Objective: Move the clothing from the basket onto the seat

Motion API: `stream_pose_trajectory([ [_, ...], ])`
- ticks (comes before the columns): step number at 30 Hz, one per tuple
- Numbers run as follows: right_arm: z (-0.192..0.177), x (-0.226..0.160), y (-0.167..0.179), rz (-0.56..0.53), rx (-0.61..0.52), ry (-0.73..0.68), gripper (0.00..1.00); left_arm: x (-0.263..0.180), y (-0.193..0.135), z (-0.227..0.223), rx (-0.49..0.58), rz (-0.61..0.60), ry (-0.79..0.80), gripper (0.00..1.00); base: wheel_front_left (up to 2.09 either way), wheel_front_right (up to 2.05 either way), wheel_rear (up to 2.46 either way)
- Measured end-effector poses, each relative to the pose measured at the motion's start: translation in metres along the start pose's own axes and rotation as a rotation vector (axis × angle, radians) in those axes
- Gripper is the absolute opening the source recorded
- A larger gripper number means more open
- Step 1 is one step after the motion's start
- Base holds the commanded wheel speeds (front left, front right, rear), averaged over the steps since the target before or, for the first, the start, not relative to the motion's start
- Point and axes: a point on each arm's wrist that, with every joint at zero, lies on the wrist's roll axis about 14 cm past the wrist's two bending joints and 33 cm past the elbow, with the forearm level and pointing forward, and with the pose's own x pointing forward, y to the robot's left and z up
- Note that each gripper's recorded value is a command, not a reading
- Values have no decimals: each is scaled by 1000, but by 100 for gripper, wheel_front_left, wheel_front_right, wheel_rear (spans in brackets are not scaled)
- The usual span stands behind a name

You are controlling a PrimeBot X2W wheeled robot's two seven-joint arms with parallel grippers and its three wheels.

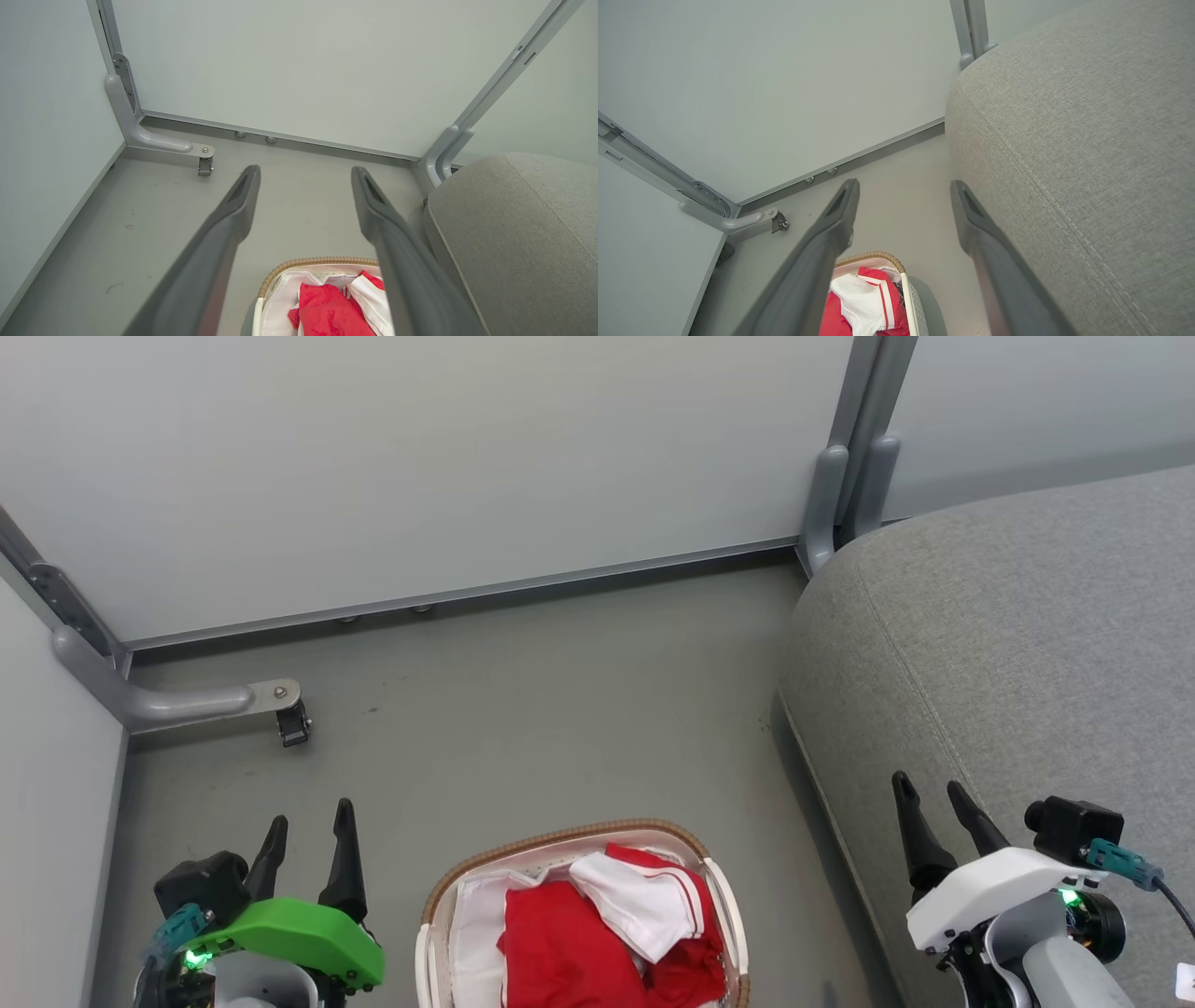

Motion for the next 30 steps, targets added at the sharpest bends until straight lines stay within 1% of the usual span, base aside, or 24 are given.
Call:
stream_pose_trajectory([
  [7, -5, 2, 4, 21, -79, 13, 100, 0, -1, 4, 73, -9, -24, 100, 0, 0, 0],
  [12, -7, 2, 5, 28, -126, 17, 100, -1, 0, 7, 87, -1, -45, 100, 0, 0, 0],
  [16, -11, 1, 5, 31, -156, 25, 100, -4, 0, 5, 121, -9, -48, 100, 0, 0, 0],
  [20, -13, 1, 6, 41, -197, 30, 100, -6, -3, 5, 161, -24, -56, 100, 0, 0, 0],
  [30, -22, -2, 0, 36, -270, 54, 100, -7, -7, 4, 214, -57, -67, 100, 0, 0, 0],
])
